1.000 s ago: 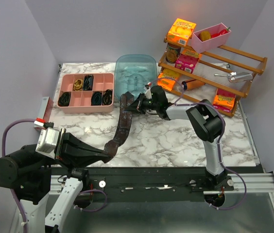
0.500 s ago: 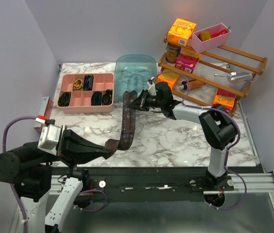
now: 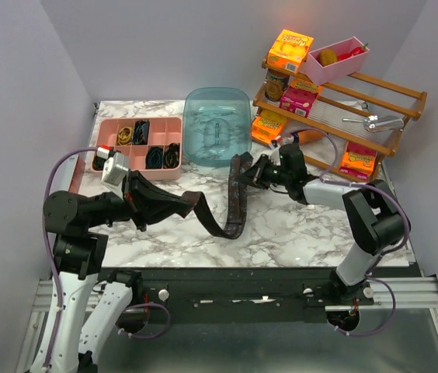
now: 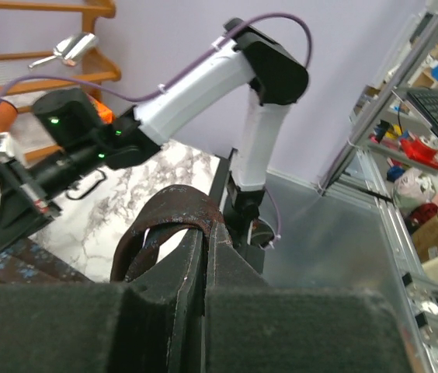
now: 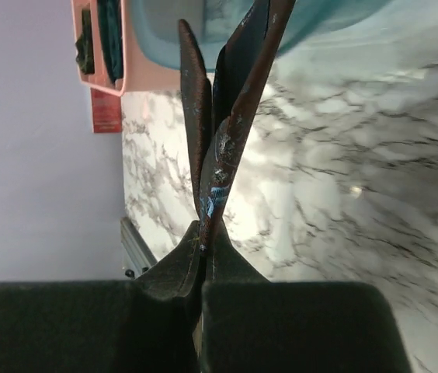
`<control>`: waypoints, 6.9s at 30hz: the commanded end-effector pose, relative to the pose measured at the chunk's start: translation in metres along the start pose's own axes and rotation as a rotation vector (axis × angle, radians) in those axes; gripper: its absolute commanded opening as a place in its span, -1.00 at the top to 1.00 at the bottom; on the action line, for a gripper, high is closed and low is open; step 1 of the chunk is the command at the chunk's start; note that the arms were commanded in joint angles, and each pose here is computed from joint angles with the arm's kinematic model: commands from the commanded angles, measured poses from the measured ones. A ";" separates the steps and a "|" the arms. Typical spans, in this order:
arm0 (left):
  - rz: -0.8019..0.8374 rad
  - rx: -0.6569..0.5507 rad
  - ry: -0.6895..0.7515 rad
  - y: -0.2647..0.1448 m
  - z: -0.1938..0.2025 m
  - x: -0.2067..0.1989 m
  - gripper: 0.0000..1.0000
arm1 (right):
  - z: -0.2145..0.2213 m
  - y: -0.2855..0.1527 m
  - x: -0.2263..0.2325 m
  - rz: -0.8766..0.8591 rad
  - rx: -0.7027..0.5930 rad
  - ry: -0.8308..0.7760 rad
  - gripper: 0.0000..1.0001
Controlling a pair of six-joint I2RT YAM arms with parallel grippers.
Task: Roll the ties
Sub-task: Place the tie at the center of the board.
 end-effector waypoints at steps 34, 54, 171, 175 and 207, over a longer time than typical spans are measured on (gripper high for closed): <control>0.010 0.259 -0.085 0.061 0.112 0.085 1.00 | -0.070 -0.244 -0.165 0.324 -0.748 0.276 0.99; -0.087 0.503 -0.189 0.048 0.151 0.103 1.00 | -0.057 -0.264 -0.213 0.408 -0.717 0.457 0.08; -1.423 1.506 -0.234 -0.099 0.224 0.249 -0.93 | 0.015 -0.080 -0.068 0.582 0.231 -0.428 -1.00; -1.378 1.372 -0.234 -0.078 0.212 0.257 -0.93 | 0.015 -0.081 -0.065 0.582 0.227 -0.453 -1.00; -0.829 0.539 -0.576 0.037 0.302 0.170 1.00 | 0.035 0.031 -0.029 0.548 0.295 -0.650 -0.89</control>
Point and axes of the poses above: each gripper's point midway between its finger pads, its own y axis out along the fingers, its own x axis along the line the jaws close on, z = x × y, the point moved 2 cm from there along -y, back along the fingers, and after that the axes turned 7 degrees about y, right-handed, at the moved point
